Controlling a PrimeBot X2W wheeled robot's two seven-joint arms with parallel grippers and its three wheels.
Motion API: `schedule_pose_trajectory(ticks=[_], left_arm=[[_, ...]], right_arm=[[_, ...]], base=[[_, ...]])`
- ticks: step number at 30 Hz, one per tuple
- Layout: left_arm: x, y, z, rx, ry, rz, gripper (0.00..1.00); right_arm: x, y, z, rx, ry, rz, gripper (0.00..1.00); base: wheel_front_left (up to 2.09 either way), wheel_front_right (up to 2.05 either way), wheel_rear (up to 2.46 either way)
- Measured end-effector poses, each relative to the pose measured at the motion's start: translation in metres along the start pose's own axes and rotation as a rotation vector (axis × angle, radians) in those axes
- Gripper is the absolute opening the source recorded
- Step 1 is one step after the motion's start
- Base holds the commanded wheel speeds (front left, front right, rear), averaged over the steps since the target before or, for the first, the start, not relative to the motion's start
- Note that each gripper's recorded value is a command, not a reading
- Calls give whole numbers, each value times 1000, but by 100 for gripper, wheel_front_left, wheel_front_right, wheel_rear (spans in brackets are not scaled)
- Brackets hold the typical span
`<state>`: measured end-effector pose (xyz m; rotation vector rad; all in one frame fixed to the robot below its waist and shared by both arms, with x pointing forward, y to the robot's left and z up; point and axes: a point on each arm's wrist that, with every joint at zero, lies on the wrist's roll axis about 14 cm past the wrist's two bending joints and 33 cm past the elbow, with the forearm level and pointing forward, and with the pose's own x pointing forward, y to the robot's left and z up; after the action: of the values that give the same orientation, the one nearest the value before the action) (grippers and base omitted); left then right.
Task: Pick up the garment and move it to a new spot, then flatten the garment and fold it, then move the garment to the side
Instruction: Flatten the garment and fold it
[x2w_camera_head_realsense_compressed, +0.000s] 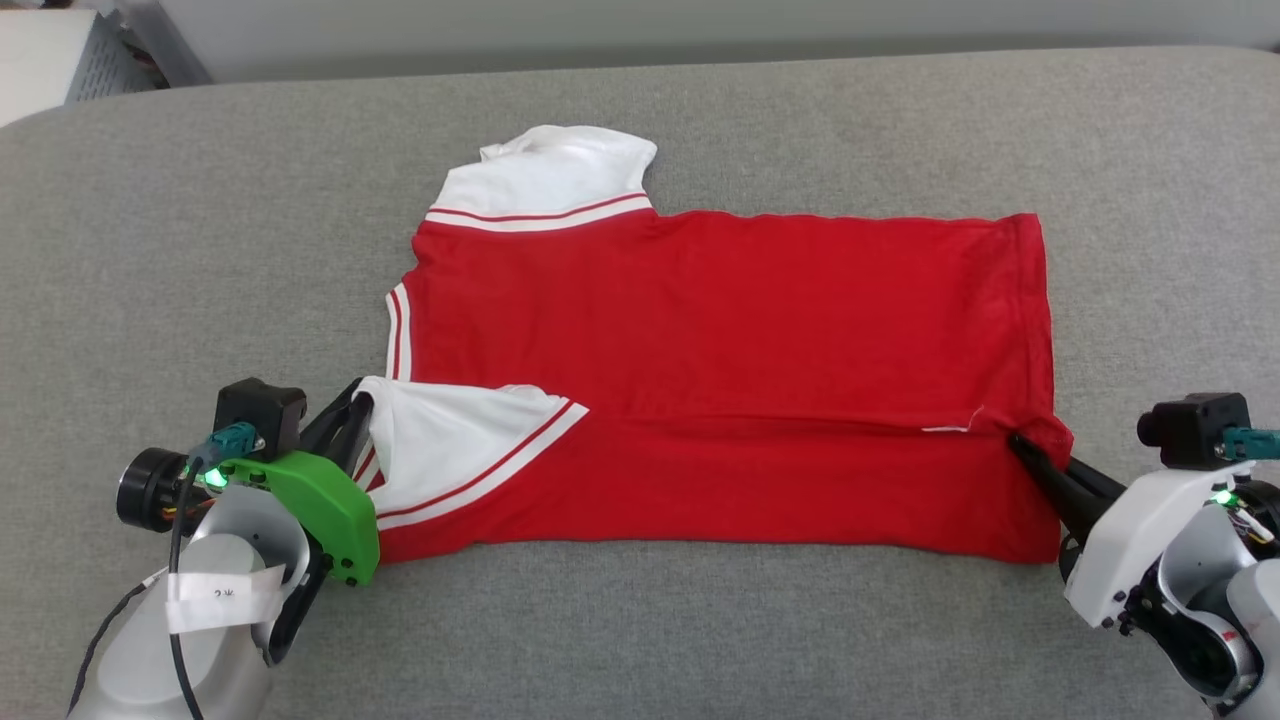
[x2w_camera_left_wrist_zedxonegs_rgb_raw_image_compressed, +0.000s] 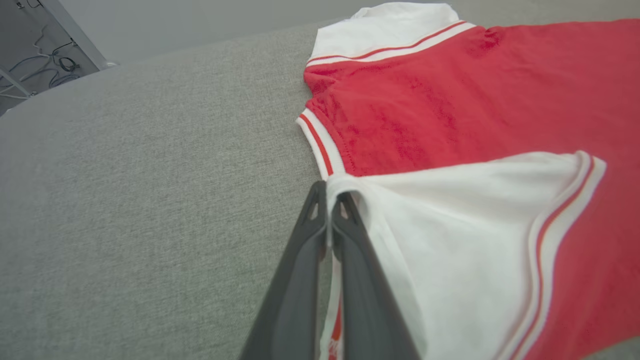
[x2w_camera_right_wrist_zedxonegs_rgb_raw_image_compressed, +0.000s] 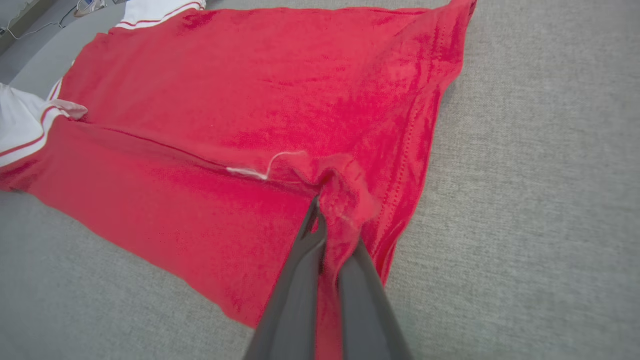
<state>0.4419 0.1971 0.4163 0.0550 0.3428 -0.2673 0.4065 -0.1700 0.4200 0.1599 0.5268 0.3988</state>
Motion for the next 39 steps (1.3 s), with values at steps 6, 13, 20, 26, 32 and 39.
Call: schedule_pose_trajectory(ticks=[6,13,20,26,32,39], left_arm=[[16,5,-38,7,124,-1,0],[18,4,-47,-6,136,0,0],[9,1,-40,-3,115,-9,100],[-3,13,-16,45,89,-9,100],[-14,21,19,52,109,-26,100],[-36,7,21,65,324,-111,100]], right_arm=[[19,-11,-19,10,72,-28,0],[23,-13,-28,25,88,-40,0],[18,-10,-11,25,7,-40,100],[4,-5,6,20,-71,-32,100],[-10,6,17,-5,-118,-17,100],[-15,17,31,-33,-151,2,100]], base=[[0,0,0],[0,0,0],[0,0,0],[0,0,0],[0,0,0],[0,0,0]])
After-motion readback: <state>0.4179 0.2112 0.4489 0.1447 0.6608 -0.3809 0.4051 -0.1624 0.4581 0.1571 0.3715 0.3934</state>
